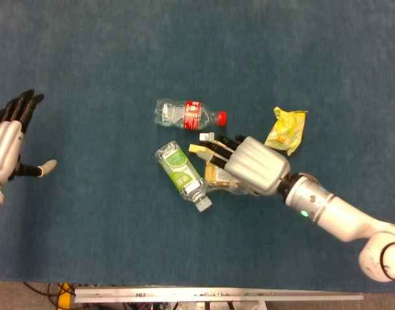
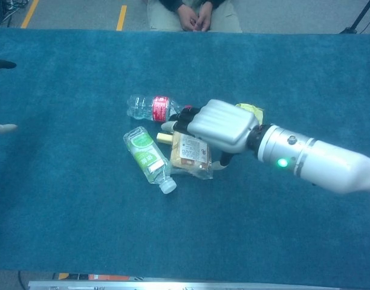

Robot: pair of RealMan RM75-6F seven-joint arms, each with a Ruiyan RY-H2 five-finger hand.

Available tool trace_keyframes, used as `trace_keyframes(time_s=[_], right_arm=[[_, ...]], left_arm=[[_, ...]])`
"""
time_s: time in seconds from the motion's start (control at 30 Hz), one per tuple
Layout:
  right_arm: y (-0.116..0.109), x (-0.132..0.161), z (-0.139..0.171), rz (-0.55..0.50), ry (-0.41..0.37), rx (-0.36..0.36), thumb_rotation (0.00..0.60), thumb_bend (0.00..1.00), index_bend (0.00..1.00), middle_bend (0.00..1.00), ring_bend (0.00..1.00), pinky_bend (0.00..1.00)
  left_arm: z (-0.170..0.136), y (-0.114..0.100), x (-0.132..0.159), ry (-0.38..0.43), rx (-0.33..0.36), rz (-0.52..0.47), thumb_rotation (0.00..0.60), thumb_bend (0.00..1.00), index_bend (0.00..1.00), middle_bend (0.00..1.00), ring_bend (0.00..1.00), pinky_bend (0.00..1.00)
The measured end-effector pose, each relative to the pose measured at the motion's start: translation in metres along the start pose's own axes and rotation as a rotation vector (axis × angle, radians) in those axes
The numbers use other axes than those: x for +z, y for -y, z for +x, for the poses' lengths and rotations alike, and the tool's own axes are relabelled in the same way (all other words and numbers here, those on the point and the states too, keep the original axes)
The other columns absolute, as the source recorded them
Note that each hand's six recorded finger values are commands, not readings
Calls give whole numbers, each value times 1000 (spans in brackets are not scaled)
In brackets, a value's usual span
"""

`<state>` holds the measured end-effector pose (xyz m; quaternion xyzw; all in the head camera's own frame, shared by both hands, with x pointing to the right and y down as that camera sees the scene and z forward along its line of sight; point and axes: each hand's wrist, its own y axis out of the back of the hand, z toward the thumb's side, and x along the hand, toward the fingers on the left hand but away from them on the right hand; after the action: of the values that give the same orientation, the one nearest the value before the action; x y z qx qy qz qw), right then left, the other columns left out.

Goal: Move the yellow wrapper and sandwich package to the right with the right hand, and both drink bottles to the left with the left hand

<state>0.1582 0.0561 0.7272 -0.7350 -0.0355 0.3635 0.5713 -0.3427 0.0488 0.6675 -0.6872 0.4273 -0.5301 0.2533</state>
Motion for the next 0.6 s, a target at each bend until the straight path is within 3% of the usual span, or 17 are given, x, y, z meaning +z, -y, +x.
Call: trace_keyframes(time_s=[0.17, 0.33, 0.47, 0.6], right_arm=[[8, 5, -7, 27, 14, 6, 600, 0, 0, 140, 136, 382], [13, 8, -12, 53, 39, -9, 600, 0, 26, 217, 177, 385], [14, 9, -16, 58, 65, -42, 600, 15, 189, 315, 260, 445], [15, 9, -20, 54, 85, -82, 600, 75, 417, 448, 417, 572]], left_arm=[[-3, 1, -2, -2, -40, -9, 596, 171, 0, 0, 0, 92], [-6, 2, -2, 5, -56, -23, 589, 171, 0, 0, 0, 91], [-6, 1, -1, 12, -61, -36, 583, 171, 0, 0, 0, 92], [-7, 2, -1, 15, -73, -42, 584, 172, 0, 0, 0, 92]])
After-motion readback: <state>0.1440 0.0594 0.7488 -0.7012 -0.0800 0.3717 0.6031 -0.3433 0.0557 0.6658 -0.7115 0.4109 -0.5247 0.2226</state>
